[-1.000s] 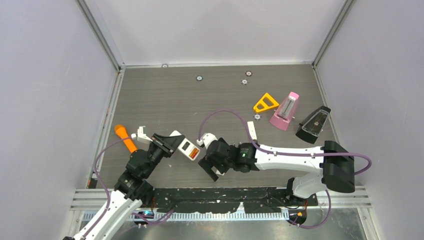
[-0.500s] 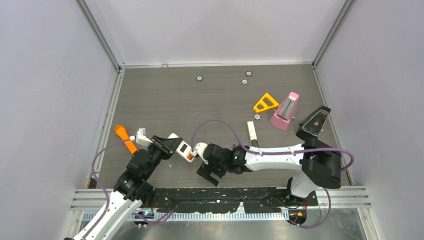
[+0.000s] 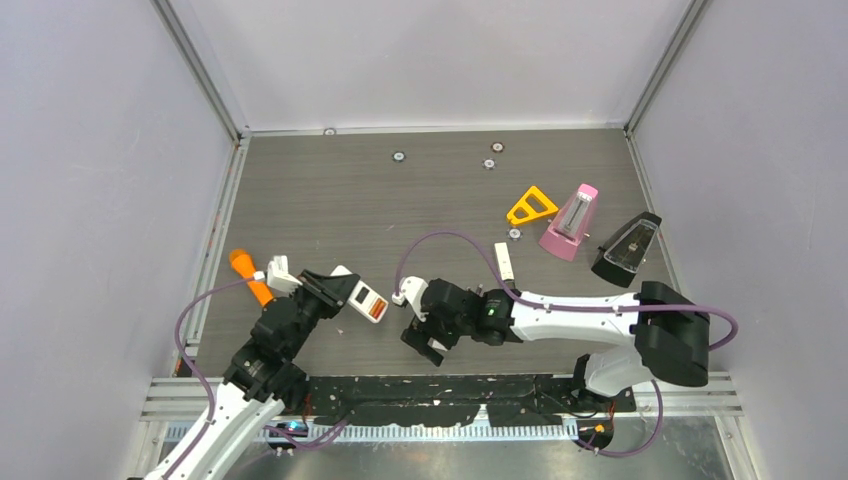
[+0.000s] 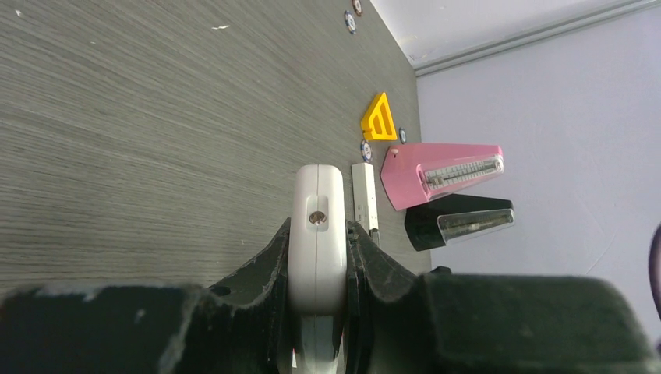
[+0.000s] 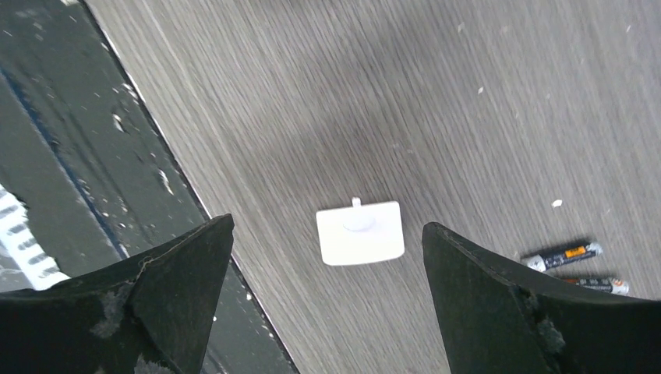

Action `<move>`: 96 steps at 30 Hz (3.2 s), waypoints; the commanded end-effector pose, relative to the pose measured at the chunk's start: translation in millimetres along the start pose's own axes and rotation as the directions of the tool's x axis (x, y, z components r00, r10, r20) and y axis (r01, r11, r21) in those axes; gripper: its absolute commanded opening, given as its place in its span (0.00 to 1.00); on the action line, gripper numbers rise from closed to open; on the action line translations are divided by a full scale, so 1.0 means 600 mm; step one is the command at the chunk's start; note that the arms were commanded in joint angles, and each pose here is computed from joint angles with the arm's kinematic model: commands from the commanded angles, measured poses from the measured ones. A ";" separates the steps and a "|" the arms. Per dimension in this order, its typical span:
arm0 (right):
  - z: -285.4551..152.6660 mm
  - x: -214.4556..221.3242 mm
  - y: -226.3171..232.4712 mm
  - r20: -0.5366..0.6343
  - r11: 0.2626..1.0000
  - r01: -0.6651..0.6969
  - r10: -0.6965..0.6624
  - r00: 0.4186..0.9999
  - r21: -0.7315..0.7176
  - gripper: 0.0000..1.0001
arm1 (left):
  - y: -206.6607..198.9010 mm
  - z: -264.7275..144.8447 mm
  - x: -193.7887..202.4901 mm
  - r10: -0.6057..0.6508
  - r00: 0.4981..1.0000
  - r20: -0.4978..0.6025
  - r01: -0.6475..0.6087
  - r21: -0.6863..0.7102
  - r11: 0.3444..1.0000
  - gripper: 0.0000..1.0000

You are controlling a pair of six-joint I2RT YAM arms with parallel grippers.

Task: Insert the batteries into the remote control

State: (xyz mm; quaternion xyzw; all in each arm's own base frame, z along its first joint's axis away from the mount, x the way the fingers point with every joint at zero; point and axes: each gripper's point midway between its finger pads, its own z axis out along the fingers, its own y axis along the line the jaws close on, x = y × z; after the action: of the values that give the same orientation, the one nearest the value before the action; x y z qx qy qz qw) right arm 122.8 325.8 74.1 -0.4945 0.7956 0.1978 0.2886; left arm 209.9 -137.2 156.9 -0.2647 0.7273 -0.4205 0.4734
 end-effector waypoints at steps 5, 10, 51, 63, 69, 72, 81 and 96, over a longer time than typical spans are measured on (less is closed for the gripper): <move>0.015 0.065 -0.016 -0.139 1.000 0.000 0.004 0.990 0.025 0.97 | -0.036 -0.013 -0.037 0.017 0.997 0.074 -0.020 0.040 0.999 0.00; 0.030 0.077 -0.022 -0.193 0.999 -0.010 0.018 0.981 0.039 0.97 | -0.036 -0.014 -0.038 0.024 0.997 0.072 -0.026 0.034 0.999 0.00; -0.114 -0.163 0.017 0.376 0.985 -0.168 0.166 0.912 -0.029 0.45 | -0.136 -0.010 -0.029 0.176 0.982 0.069 -0.188 0.324 0.927 0.00; -0.115 -0.232 0.037 0.468 0.987 -0.150 0.104 0.878 0.063 0.45 | -0.177 -0.026 -0.017 0.254 0.965 0.063 -0.255 0.445 0.859 0.00; -0.100 -0.241 0.029 0.466 0.983 -0.149 0.084 0.881 0.104 0.46 | -0.180 -0.028 -0.015 0.261 0.963 0.061 -0.259 0.458 0.851 0.00; -0.098 -0.245 0.028 0.466 0.982 -0.149 0.079 0.881 0.114 0.46 | -0.180 -0.029 -0.014 0.261 0.963 0.058 -0.258 0.460 0.850 0.00; -0.090 -0.242 0.021 0.458 0.978 -0.152 0.071 0.886 0.143 0.46 | -0.183 -0.030 -0.011 0.265 0.963 0.051 -0.258 0.470 0.844 0.00; -0.078 -0.246 0.008 0.435 0.965 -0.203 0.114 0.893 0.165 0.47 | -0.184 -0.032 -0.007 0.265 0.963 0.040 -0.251 0.480 0.841 0.00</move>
State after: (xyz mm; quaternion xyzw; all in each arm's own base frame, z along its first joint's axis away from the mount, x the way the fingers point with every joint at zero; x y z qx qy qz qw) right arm 145.4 390.2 181.2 -0.3789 0.7688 0.2256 0.4632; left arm 198.3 -180.5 228.0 -0.0475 0.6725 -0.4958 0.5475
